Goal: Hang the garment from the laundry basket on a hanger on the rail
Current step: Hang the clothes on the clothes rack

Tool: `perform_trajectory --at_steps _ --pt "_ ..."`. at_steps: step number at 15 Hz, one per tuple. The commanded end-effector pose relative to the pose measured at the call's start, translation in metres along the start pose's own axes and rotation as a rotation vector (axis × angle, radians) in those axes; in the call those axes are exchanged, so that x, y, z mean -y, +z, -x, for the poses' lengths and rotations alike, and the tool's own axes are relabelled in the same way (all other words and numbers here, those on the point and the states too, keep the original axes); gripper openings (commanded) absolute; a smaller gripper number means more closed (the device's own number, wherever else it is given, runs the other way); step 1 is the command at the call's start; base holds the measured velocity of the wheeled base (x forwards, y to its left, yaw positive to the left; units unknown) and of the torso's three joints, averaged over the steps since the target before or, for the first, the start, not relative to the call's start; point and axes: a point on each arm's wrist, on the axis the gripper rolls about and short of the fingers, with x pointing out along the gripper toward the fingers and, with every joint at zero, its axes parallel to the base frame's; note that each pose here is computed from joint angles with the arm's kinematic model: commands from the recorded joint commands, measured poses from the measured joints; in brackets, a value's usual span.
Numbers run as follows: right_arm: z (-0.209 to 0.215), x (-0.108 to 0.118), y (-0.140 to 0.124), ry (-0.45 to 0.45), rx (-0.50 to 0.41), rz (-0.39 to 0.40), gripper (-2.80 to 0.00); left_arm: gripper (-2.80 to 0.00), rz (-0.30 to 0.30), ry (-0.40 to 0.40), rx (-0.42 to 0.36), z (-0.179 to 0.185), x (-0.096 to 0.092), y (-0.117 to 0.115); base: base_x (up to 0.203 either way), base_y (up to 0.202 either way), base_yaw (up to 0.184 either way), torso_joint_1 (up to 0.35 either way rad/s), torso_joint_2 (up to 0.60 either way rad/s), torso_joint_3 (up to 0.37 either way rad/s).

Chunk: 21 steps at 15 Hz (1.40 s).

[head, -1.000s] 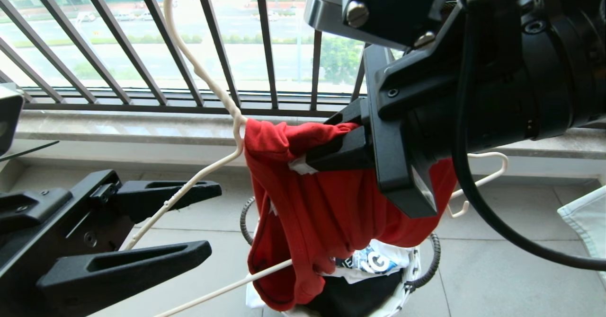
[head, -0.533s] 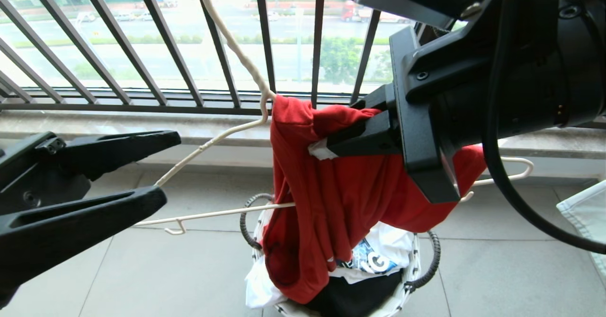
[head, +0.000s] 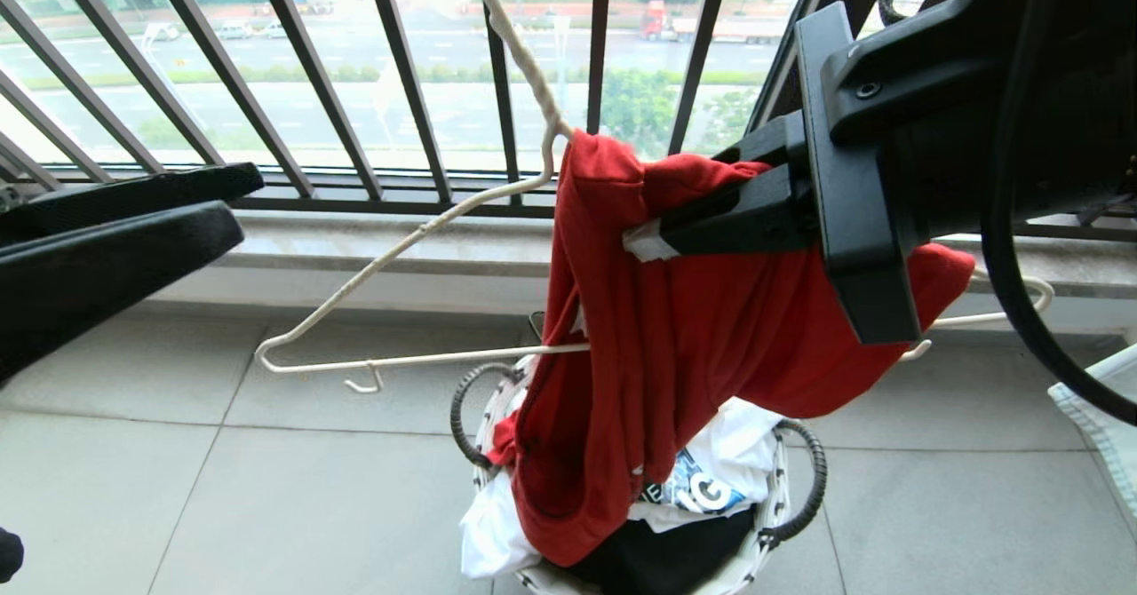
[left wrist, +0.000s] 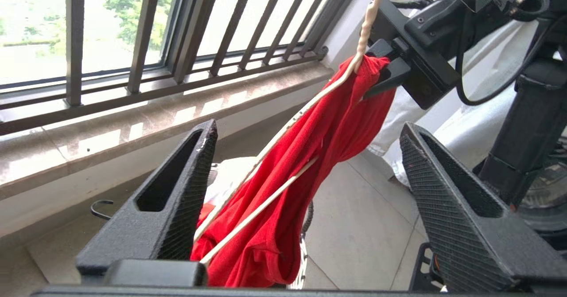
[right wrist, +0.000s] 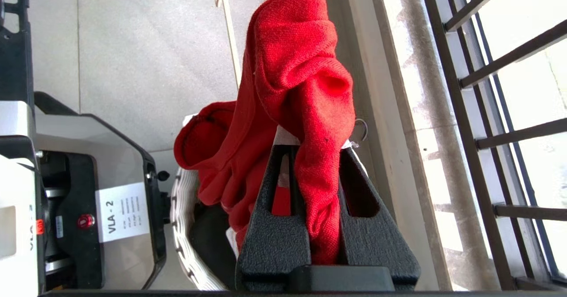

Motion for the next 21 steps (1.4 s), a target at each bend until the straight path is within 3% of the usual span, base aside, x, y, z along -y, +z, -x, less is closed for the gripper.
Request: perform_trajectory --at_steps 1,4,6,8,11,14,18,19,21 --pt "0.008 0.006 -0.004 -0.034 -0.009 -0.009 -2.80 -2.80 0.009 0.043 0.005 -0.007 -0.007 0.003 0.000 0.000 0.000 0.000 0.00 0.000" --pt "0.015 0.015 -0.010 -0.079 -0.026 -0.028 -2.80 -2.80 0.066 0.123 -0.012 -0.007 -0.011 0.020 0.000 0.000 0.000 0.000 0.00 0.000" --pt "0.011 0.025 -0.017 -0.127 -0.064 -0.047 -2.80 -2.80 0.145 0.166 -0.059 -0.012 -0.015 0.029 0.000 0.000 0.000 0.000 0.00 0.000" --pt "0.002 0.034 -0.016 -0.194 -0.034 -0.072 -2.80 -2.80 0.254 0.245 -0.136 -0.026 -0.027 0.032 0.000 0.000 0.000 0.000 0.00 0.000" --pt "-0.007 0.042 -0.017 -0.260 -0.032 -0.085 -2.80 -2.80 0.406 0.340 -0.329 -0.041 -0.044 0.022 0.000 0.000 0.000 0.000 0.00 0.000" --pt "-0.025 0.052 -0.017 -0.325 -0.007 -0.129 -2.80 -2.80 0.467 0.297 -0.440 -0.057 -0.043 0.006 0.000 0.000 0.000 0.000 0.00 0.000" --pt "-0.029 0.057 -0.015 -0.355 0.021 -0.135 -2.80 -2.80 0.534 0.321 -0.564 -0.079 -0.065 -0.031 0.000 0.000 0.000 0.000 0.00 0.000" --pt "-0.029 0.057 -0.014 -0.362 0.031 -0.139 -2.80 -0.15 0.540 0.298 -0.592 -0.083 -0.061 -0.039 0.000 0.000 0.000 0.000 0.00 0.000" --pt "-0.026 0.058 -0.012 -0.374 0.045 -0.147 -2.80 0.00 0.527 0.285 -0.605 -0.092 -0.059 -0.056 0.000 0.000 0.000 0.000 0.00 0.000"
